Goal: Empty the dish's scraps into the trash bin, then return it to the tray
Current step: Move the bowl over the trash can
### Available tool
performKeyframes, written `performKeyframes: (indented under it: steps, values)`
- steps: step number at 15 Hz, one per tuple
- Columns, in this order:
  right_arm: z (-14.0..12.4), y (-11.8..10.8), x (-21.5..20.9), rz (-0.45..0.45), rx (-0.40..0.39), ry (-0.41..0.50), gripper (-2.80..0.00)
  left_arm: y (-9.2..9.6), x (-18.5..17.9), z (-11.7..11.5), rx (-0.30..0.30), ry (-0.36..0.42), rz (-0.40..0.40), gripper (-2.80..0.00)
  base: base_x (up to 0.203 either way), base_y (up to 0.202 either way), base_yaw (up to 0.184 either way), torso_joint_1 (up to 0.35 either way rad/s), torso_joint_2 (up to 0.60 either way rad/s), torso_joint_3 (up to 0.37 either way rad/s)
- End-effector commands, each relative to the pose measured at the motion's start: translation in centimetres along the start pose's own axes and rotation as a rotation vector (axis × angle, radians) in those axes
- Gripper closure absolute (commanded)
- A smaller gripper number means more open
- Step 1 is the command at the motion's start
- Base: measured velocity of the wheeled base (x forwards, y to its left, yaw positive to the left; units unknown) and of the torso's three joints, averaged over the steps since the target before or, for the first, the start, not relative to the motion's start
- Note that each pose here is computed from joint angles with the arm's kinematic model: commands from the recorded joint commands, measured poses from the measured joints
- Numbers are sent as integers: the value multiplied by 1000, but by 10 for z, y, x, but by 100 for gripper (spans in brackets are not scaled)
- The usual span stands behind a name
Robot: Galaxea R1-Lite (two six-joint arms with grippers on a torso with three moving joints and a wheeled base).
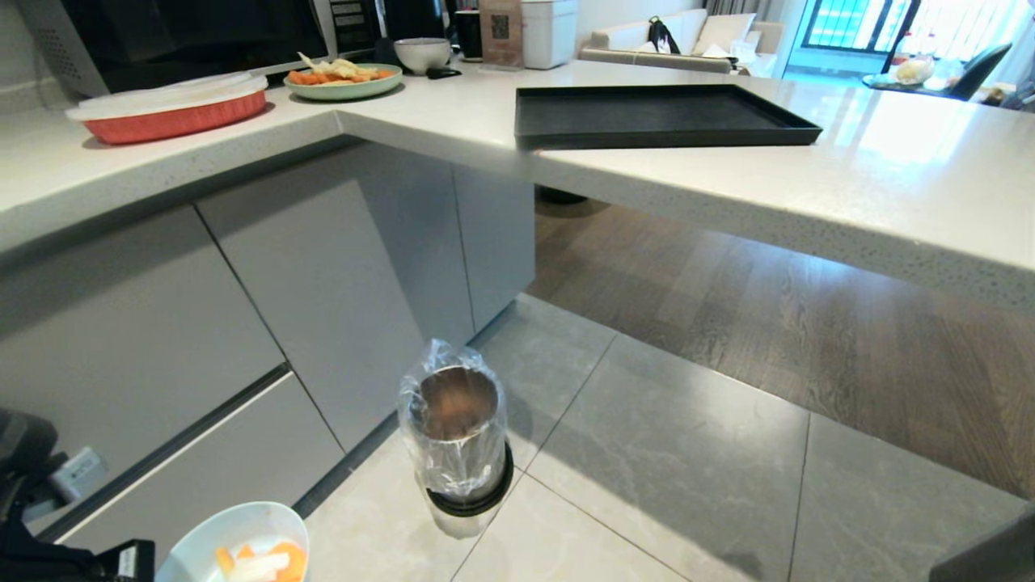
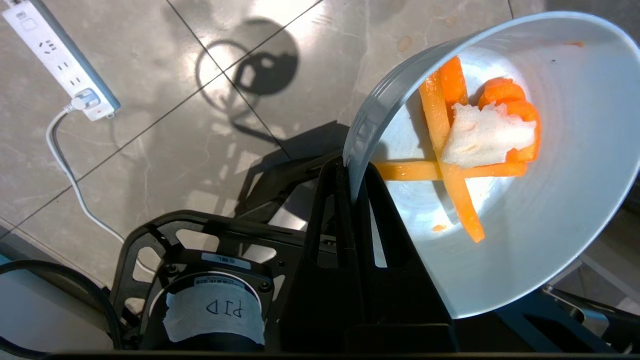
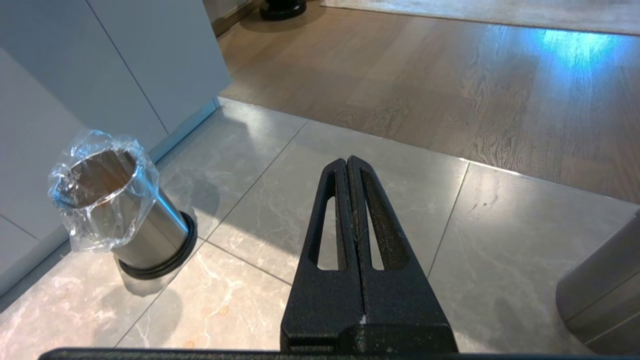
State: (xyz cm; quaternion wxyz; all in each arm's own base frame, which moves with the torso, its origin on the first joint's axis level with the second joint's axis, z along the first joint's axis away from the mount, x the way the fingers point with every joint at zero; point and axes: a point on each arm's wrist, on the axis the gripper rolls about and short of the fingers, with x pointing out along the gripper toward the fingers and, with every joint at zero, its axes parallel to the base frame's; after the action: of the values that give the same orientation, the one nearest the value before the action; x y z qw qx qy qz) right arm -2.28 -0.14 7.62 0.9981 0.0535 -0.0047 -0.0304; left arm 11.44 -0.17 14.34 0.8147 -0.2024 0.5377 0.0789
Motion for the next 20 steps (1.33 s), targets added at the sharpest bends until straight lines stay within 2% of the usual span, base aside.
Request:
performKeyframes:
  steps: [1, 5, 8, 13, 20]
  values:
    - [0, 0, 0, 0, 1, -1, 0, 0, 0, 0, -3, 0, 0, 0, 0, 0, 0, 0, 0, 0]
    - [0, 0, 0, 0, 1, -1, 0, -1, 0, 0, 2, 3, -6, 0, 0, 0, 0, 0, 0, 0]
    - [0, 0, 0, 0, 1, -1, 0, -6, 0, -3, 46, 14, -17, 0, 0, 0, 0, 0, 0, 0]
    - [0, 0, 0, 0, 1, -1, 0, -7, -1, -1, 44, 8, -21, 0, 0, 0, 0, -1, 2, -25]
    - [0, 0, 0, 0, 1, -1, 0, -8, 0, 1, 42, -20, -34, 0, 0, 0, 0, 2, 3, -178]
